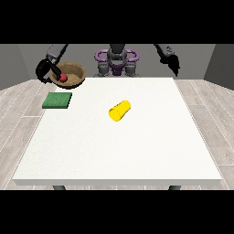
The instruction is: Pick the cup and pour the ball into the bowl, then pick the bowl and place it on the pad
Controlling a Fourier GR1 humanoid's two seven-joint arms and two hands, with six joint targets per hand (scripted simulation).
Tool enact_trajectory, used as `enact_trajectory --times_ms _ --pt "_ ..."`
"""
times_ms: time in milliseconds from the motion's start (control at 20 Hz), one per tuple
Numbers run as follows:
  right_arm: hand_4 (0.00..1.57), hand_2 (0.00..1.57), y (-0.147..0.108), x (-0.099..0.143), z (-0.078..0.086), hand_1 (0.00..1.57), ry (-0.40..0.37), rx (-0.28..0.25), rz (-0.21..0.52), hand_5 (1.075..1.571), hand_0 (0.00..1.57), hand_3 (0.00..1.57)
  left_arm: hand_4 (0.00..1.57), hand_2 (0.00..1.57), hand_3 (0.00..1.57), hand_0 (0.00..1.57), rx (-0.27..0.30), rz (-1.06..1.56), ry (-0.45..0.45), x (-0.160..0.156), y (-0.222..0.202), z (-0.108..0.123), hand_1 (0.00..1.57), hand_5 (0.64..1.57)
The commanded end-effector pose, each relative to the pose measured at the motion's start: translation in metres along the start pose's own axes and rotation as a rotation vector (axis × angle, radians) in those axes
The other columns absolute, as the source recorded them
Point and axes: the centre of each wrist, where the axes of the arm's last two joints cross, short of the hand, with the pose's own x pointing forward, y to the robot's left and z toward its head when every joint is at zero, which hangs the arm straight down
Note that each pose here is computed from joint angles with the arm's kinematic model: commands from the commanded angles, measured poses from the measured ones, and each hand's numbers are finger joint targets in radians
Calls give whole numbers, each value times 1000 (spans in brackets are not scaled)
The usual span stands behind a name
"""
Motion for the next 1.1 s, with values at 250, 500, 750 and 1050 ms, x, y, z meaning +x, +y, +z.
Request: enact_trajectory --times_ms 250,500,750,1050 --pt "864 1571 -41 -28 3 1571 -51 -87 -41 1570 1571 0 1296 0 0 0 104 23 -121 41 145 4 0 1571" --pt "793 1571 -37 -20 2 1571 -149 -109 -96 1566 1571 0 1248 0 0 0 166 20 -234 62 208 13 0 1569" --pt "685 1571 -79 2 -8 1571 -158 -170 -135 1567 1571 0 1187 0 0 0 157 31 -235 72 215 8 0 1557" --pt "0 880 -99 -30 -8 850 -54 -262 -178 1513 850 1102 1175 0 0 0 116 22 -280 81 193 2 0 1551"
